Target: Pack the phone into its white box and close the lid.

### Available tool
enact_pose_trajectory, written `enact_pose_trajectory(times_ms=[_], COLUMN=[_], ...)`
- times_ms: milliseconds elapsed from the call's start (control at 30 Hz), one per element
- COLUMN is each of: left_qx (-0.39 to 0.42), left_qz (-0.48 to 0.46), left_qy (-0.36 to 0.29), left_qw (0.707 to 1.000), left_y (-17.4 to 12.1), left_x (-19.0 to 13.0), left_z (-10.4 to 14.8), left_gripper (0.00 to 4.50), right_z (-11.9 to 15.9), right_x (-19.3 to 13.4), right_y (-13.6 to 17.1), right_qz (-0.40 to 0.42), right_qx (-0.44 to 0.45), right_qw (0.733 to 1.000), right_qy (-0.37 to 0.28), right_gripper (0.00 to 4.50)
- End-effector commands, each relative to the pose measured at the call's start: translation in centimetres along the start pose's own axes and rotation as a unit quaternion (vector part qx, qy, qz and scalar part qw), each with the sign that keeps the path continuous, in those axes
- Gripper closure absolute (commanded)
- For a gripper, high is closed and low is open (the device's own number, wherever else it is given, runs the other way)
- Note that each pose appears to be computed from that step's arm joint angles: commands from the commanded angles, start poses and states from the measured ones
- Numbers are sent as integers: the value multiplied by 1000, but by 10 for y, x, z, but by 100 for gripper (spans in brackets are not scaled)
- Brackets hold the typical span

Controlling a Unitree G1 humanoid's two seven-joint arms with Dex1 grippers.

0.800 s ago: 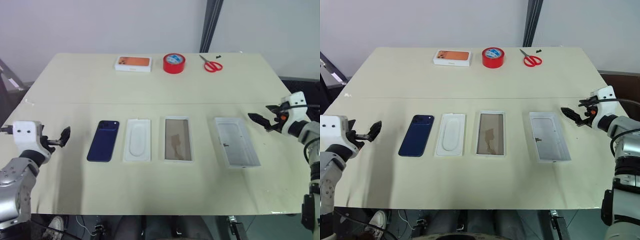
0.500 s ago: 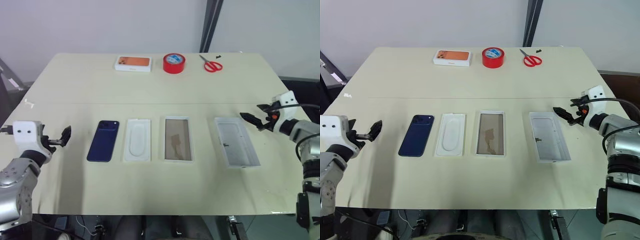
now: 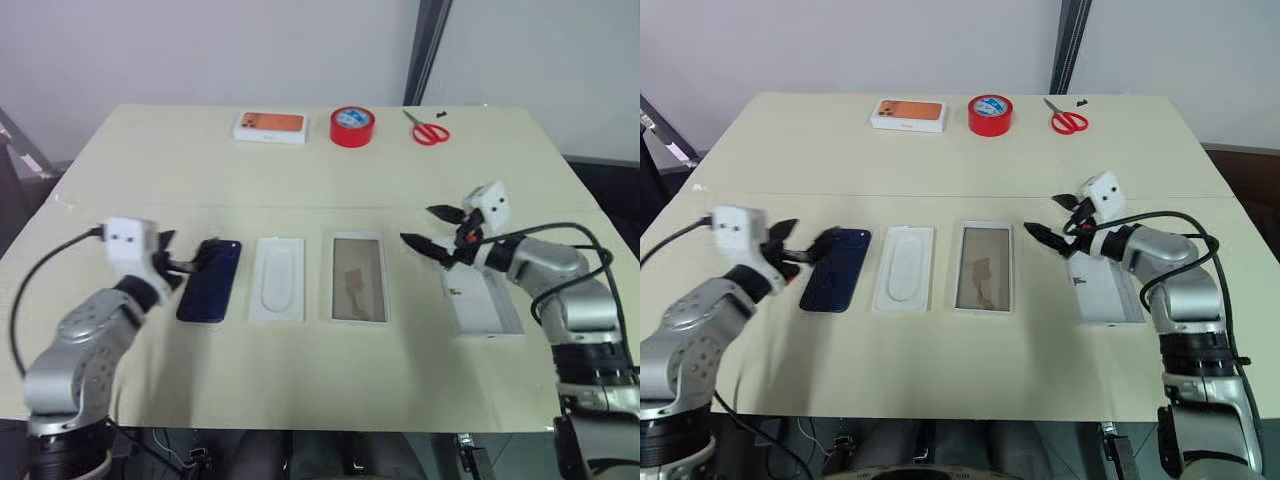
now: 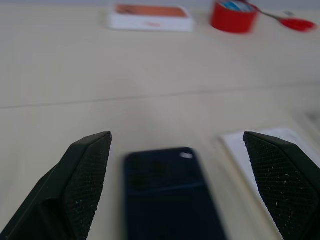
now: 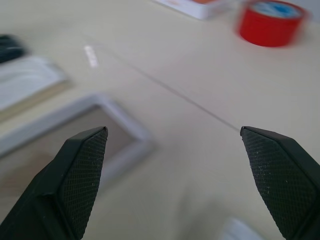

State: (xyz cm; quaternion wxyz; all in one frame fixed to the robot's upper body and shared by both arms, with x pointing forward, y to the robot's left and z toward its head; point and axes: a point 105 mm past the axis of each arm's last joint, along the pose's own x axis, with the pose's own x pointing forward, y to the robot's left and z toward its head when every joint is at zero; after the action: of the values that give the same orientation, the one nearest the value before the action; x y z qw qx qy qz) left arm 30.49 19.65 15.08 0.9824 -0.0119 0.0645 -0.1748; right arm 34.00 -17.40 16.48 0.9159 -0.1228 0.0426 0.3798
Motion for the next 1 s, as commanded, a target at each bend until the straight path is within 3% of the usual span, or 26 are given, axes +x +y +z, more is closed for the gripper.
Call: enact_pose_trajectory(times_ms=[33, 233, 433, 667, 867, 1000], left_qx=[-13, -111, -112, -139, -170, -175], left_qz=[-58, -59, -20, -15, -23, -7], left_qy=[41, 121, 171, 148, 95, 100], left_qw=[997, 985, 979, 979, 981, 979], left_y=[-39, -59, -58, -60, -59, -51], left_x=[9, 19, 20, 21, 21, 19], left_z=[-6, -24, -35, -27, -5, -4], left_gripper=[7, 7, 7, 7, 7, 7], right_z=[14, 15, 11, 7, 7, 6], right_x=[4, 4, 3, 4, 6, 7], right_y=[29, 56, 54, 57, 59, 61], right_qz=[35, 71, 68, 76, 82, 85], right_qx=[-39, -53, -54, -57, -56, -54], right_qw=[999, 996, 996, 995, 995, 995], right_qy=[-10, -5, 4, 9, 8, 8], right_gripper=[5, 5, 5, 5, 5, 5])
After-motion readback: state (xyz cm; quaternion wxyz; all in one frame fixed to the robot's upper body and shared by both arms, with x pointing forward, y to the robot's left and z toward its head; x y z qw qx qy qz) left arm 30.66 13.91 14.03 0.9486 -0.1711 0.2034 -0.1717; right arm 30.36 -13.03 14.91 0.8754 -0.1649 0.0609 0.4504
